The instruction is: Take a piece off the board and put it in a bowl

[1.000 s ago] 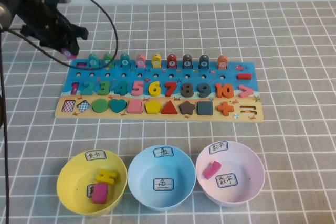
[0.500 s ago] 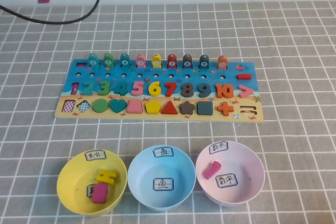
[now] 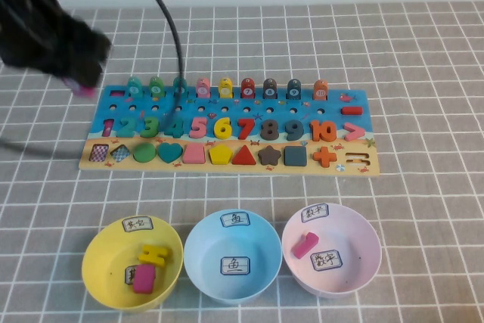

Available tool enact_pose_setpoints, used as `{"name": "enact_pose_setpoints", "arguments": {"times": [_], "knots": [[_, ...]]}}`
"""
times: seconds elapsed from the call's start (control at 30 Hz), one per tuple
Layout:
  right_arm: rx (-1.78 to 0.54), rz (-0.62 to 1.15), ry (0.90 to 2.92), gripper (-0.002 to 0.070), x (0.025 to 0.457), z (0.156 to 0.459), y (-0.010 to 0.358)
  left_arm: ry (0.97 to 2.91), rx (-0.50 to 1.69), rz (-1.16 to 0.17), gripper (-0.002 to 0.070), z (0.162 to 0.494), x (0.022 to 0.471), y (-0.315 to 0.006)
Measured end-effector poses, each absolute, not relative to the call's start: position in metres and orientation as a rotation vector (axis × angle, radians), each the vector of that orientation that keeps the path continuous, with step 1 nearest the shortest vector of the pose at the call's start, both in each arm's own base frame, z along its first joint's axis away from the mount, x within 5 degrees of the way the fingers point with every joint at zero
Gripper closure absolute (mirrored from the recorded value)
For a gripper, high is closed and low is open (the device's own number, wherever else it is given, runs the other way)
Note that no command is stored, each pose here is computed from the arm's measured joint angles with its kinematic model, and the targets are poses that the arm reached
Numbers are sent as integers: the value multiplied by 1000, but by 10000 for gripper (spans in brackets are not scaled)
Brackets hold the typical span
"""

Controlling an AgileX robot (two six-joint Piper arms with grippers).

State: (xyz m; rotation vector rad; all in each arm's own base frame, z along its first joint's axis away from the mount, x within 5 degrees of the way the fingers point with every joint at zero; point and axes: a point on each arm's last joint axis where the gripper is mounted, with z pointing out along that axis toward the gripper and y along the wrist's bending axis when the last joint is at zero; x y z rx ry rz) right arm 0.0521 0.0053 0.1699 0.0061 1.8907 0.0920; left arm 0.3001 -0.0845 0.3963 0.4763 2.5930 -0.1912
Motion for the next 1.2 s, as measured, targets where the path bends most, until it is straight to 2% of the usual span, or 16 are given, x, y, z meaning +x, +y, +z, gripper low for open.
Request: {"name": "enact_pose_setpoints", "arguments": {"times": [0.17, 0.4, 0.63, 0.77, 0.97, 1.2], "knots": [[6, 92, 1891, 694, 52, 170, 5, 2645, 637, -225, 488, 370, 256, -108], [6, 92, 1891, 694, 52, 170, 5, 2521, 773, -279, 488, 336, 225, -135], [6, 92, 1891, 694, 52, 170, 5, 2442, 954, -342, 488, 286, 195, -171], [6, 92, 1891, 694, 52, 170, 5, 2431, 875, -422, 488, 269, 187, -179], [6, 92, 1891, 694, 52, 170, 5, 2525, 663, -485, 488, 257, 192, -184], [6, 92, 1891, 694, 52, 170, 5, 2675, 503, -482, 488, 238, 204, -195]]}}
